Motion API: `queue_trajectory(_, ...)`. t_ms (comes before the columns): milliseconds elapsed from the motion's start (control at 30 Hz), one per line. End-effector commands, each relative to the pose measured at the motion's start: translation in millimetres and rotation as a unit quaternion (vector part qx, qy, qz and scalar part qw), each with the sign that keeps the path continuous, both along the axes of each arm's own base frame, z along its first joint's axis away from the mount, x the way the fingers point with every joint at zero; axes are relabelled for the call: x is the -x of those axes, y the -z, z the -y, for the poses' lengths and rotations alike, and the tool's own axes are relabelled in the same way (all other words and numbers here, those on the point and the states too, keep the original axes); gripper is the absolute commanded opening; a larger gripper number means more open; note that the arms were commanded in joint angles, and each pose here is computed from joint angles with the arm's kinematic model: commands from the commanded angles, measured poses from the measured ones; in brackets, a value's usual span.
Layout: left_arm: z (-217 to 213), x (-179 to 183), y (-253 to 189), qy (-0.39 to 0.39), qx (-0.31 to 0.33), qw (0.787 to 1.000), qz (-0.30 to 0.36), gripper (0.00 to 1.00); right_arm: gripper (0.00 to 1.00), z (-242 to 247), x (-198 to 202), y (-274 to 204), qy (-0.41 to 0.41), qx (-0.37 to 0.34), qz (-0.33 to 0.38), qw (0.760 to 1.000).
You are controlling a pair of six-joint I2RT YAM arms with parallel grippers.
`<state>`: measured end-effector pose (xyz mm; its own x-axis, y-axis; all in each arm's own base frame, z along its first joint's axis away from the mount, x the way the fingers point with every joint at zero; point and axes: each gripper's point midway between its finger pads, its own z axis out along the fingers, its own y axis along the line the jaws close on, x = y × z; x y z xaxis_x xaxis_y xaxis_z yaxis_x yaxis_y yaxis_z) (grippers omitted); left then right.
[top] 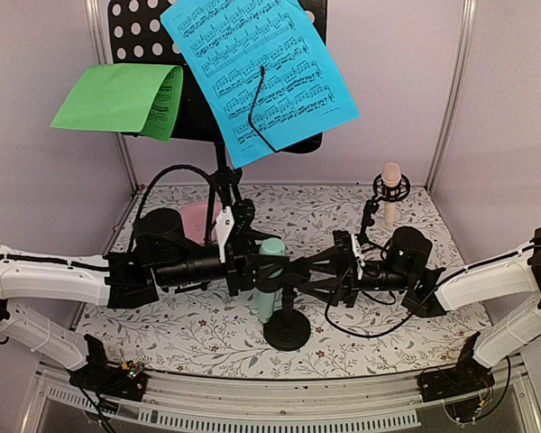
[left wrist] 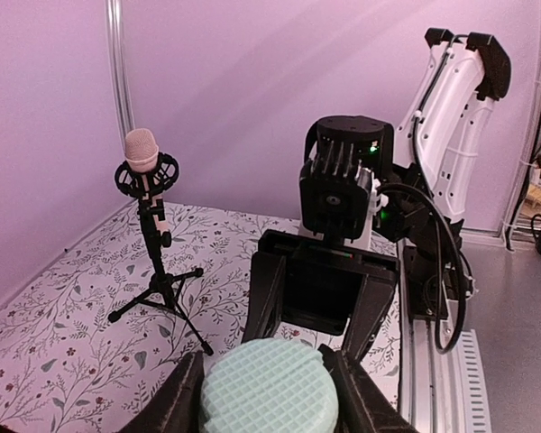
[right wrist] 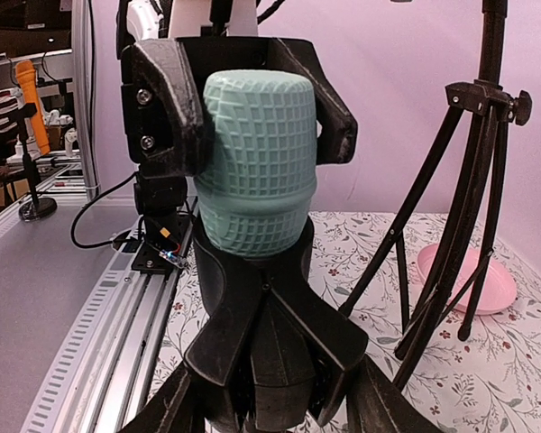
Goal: Pack up the instrument practice props
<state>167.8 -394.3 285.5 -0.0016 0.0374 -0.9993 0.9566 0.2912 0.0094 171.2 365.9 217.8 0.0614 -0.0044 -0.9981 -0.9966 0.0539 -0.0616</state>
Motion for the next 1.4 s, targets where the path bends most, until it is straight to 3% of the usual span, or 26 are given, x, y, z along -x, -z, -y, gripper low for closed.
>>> queue_trajectory(0,2.4,5.8,-30.5,0.001,0.025,1.000,0.015,0.24,0.00,-5.5,-4.0,14.7,0.005,0.027,-0.015,1.000)
queue_trajectory(767,-27.9,25.1,-133.4,0.011,0.110,0.991,0.076,0.25,0.00,-9.1,-13.4,24.7,0.022,0.043,-0.024,0.999)
queue_trajectory(1000,-56.0,41.1,-183.1,0.014,0.150,0.982,0.110,0.25,0.00,-10.1,-16.1,26.9,0.027,0.047,-0.025,0.998)
queue_trajectory(1367,-122.8,68.5,-222.7,-0.002,0.198,0.970,0.143,0.25,0.00,-9.4,-19.8,28.1,0.038,0.051,-0.024,0.998)
